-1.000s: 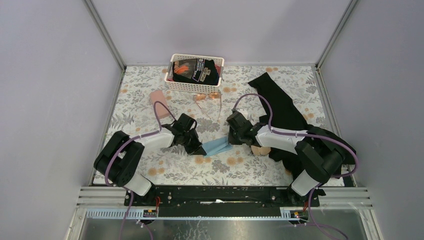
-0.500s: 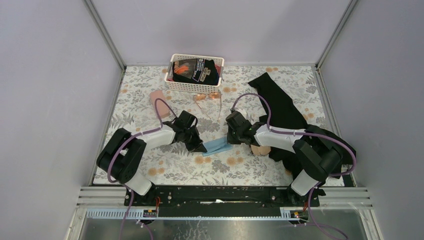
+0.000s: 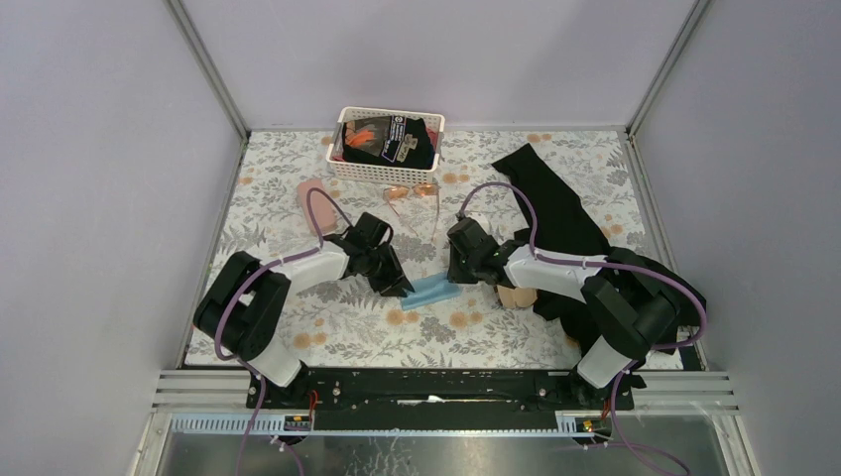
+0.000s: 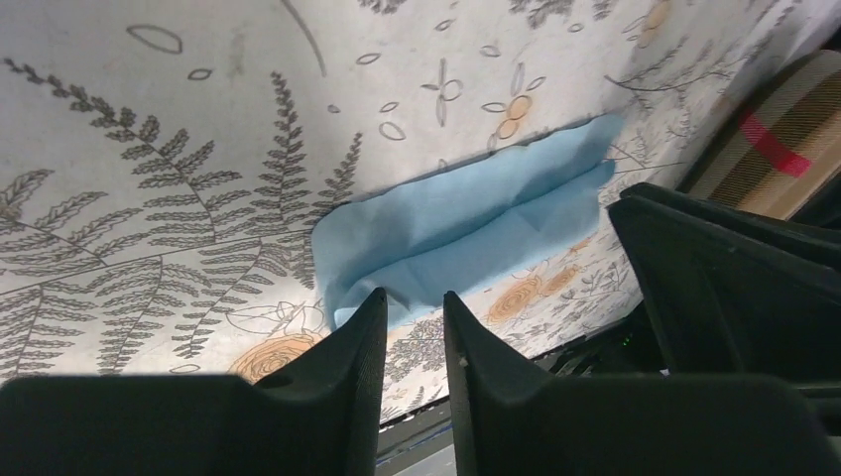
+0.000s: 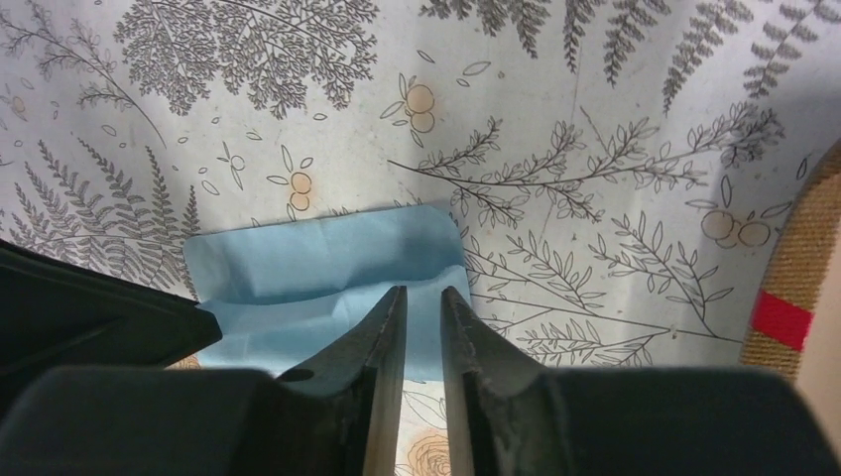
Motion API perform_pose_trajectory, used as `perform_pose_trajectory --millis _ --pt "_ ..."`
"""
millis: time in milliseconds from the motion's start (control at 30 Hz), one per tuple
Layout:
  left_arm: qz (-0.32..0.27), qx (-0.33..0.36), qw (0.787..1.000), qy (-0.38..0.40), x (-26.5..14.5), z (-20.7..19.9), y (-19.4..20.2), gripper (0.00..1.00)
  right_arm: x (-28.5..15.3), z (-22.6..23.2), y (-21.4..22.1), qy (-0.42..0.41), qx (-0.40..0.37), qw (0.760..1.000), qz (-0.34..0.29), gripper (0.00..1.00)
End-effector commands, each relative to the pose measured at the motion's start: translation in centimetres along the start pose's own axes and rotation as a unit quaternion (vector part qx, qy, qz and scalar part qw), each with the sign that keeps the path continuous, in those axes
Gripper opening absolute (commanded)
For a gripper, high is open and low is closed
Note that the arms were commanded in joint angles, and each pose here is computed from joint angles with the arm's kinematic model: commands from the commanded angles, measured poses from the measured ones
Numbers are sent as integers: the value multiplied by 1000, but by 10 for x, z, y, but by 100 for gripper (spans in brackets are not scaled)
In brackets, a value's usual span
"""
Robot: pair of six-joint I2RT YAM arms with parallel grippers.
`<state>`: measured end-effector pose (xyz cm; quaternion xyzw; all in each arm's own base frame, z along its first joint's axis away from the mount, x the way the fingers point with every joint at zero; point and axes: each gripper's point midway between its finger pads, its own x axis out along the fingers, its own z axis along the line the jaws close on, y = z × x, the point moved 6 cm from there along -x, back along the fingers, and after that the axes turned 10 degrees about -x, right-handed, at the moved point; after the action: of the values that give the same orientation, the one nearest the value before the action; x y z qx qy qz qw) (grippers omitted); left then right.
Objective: Organize the sunglasses
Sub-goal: Fold the glasses cleaning cloth at the center of the board.
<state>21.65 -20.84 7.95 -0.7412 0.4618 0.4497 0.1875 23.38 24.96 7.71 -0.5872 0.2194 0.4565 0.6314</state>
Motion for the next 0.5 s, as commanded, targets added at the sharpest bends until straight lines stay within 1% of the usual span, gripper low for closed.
perform_pose_trajectory --millis 0,33,133,233,267,333,400,467 --pt "-45 29 998 19 -17 -21 -14 32 -13 5 -24 -2 4 999 -38 29" --pt "-56 40 997 21 -22 -28 -18 33 -15 5 -26 -1 6 999 -41 31" --pt "-75 57 996 7 -31 -35 -27 33 -23 7 -29 -9 10 999 -47 31" --pt "-78 58 995 9 -35 -32 -27 33 -32 9 -29 -22 9 998 -53 30" --pt "-76 59 995 11 -36 -30 -25 33 -34 9 -28 -29 9 998 -53 29" --pt "-68 62 996 19 -37 -26 -19 33 -35 11 -23 -48 7 998 -47 20" --pt "-53 67 996 40 -39 -22 -9 32 -34 16 -18 -73 4 997 -37 7" --pt "-38 75 995 53 -38 -18 0 32 -30 20 -13 -86 3 996 -25 0"
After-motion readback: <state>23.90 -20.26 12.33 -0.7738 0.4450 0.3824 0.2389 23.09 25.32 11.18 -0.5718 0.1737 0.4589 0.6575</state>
